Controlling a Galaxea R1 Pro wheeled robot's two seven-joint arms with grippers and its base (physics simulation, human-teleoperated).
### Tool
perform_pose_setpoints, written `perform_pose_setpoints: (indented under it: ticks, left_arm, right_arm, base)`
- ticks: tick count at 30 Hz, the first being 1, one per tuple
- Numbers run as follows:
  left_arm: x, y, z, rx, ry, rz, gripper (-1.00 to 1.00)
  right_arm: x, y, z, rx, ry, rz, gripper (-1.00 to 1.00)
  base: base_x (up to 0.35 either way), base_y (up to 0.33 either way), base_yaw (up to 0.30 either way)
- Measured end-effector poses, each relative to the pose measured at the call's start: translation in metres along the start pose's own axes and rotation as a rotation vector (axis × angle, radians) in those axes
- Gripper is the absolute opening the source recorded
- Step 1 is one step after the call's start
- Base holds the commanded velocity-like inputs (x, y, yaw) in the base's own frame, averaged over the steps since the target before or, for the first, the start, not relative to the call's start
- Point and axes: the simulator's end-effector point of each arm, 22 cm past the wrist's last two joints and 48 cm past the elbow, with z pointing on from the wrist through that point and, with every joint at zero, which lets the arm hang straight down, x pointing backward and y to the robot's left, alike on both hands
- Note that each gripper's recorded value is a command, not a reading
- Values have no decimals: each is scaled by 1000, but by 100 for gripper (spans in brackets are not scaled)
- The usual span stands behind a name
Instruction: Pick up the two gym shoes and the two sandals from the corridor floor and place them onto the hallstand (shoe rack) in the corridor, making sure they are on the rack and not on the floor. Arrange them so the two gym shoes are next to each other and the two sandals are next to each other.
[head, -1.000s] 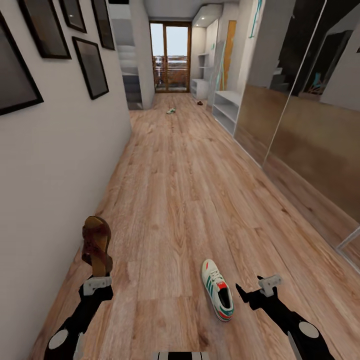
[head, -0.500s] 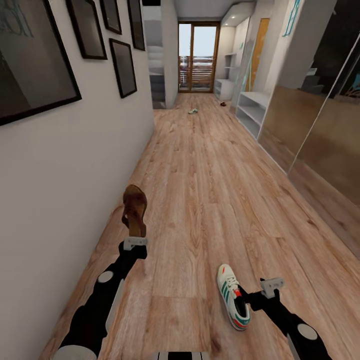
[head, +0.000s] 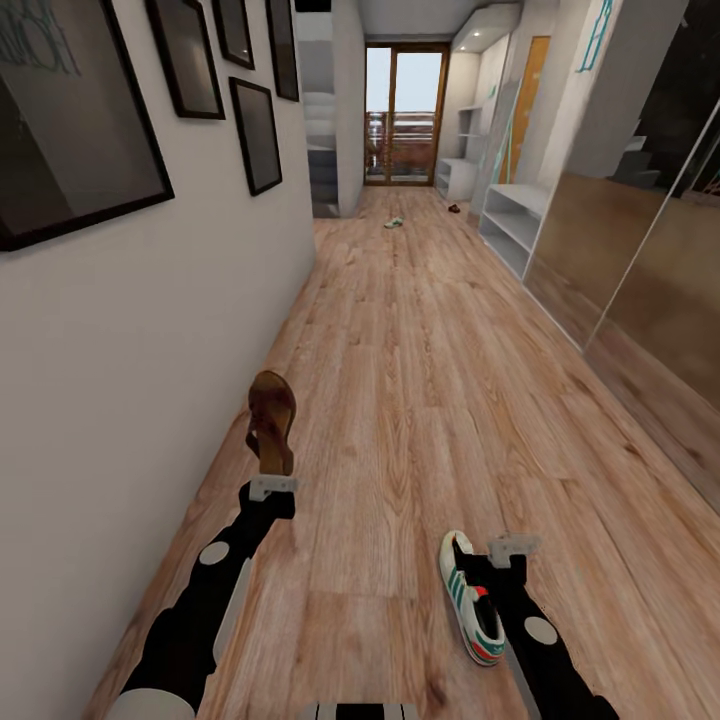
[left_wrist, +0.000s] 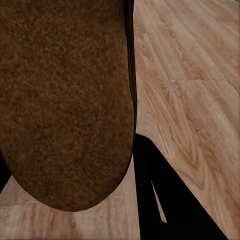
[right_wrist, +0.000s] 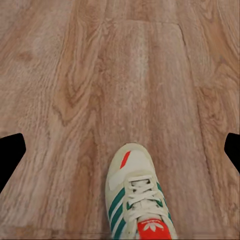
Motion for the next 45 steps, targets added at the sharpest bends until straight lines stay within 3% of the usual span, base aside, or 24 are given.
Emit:
perform_pose_setpoints:
  ticks: [7, 20, 25, 32, 45]
  left_arm:
    - [0, -1, 0, 1, -1, -3, -100]
    - [-13, 1, -3, 1, -30, 9, -100]
    - [-6, -15, 5, 35, -17, 15, -100]
    - [12, -37, 14, 79, 13, 32, -100]
    - [65, -34, 22, 80, 99, 19, -100]
  right_arm:
    - [65, 4, -3, -15, 131, -5, 100]
    - [75, -10, -3, -3, 151, -27, 100]
    - [87, -12, -2, 0, 174, -30, 100]
    - [109, -12, 0, 0, 213, -32, 100]
    - [149, -10, 1, -4, 287, -34, 100]
  base:
    - [158, 0, 0]
    - [10, 0, 0]
    - [0, 0, 0]
    - [0, 0, 0]
    - [0, 0, 0]
